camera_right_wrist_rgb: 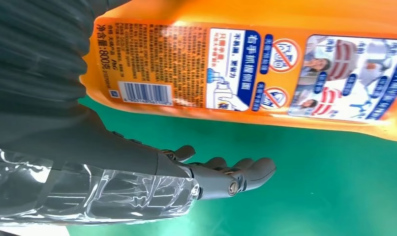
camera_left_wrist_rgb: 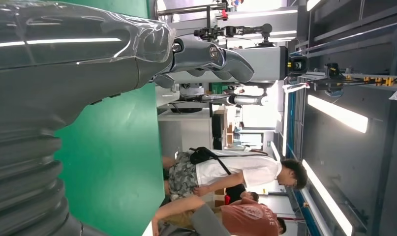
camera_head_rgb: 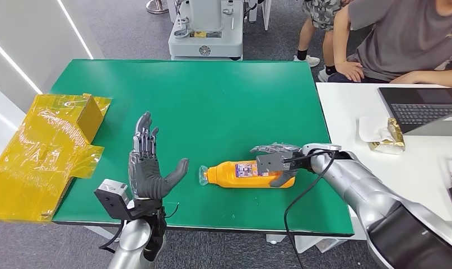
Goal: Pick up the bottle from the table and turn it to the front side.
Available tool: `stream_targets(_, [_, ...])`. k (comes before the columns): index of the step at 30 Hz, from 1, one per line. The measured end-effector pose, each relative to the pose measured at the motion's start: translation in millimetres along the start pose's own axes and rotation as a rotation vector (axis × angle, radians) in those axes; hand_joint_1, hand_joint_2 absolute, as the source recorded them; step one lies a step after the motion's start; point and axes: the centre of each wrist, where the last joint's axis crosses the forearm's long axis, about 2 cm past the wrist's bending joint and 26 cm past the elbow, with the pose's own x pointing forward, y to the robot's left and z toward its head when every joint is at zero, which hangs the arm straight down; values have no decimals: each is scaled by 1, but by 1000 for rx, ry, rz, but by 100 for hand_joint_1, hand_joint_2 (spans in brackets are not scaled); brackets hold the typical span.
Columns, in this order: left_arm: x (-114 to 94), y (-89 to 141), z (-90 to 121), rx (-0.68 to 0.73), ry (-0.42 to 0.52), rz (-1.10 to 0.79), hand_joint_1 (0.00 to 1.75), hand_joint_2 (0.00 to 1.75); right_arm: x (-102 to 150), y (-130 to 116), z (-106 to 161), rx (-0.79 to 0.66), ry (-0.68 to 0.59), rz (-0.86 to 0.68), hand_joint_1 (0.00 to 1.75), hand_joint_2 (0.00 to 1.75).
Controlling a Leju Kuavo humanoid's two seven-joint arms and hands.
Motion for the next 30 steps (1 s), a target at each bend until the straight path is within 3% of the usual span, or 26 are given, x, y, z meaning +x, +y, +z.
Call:
stream_targets(15, [0, 0, 0, -6, 1, 5, 0, 175, -5, 2, 3, 15, 32, 12, 0, 175])
stream_targets(16, [0, 0, 0, -6, 1, 5, 0, 175, -6, 3, 3, 14, 34, 12, 13, 175])
stream_targets(19, [-1, 0, 1, -7, 3, 6, 0, 175, -8, 4, 4, 10, 33, 13, 123, 175])
stream_targets(20, [-1, 0, 1, -7, 4, 6, 0, 175, -8, 5, 4, 10, 29, 13, 152, 175])
stream_targets(23, [-1, 0, 1, -6, 5, 6, 0, 175, -10, 8, 4, 6, 18, 11, 171, 175])
stream_targets(30, [-1, 0, 1, 0, 8, 1, 0, 175, -12, 14, 2, -15, -1, 15, 173, 175])
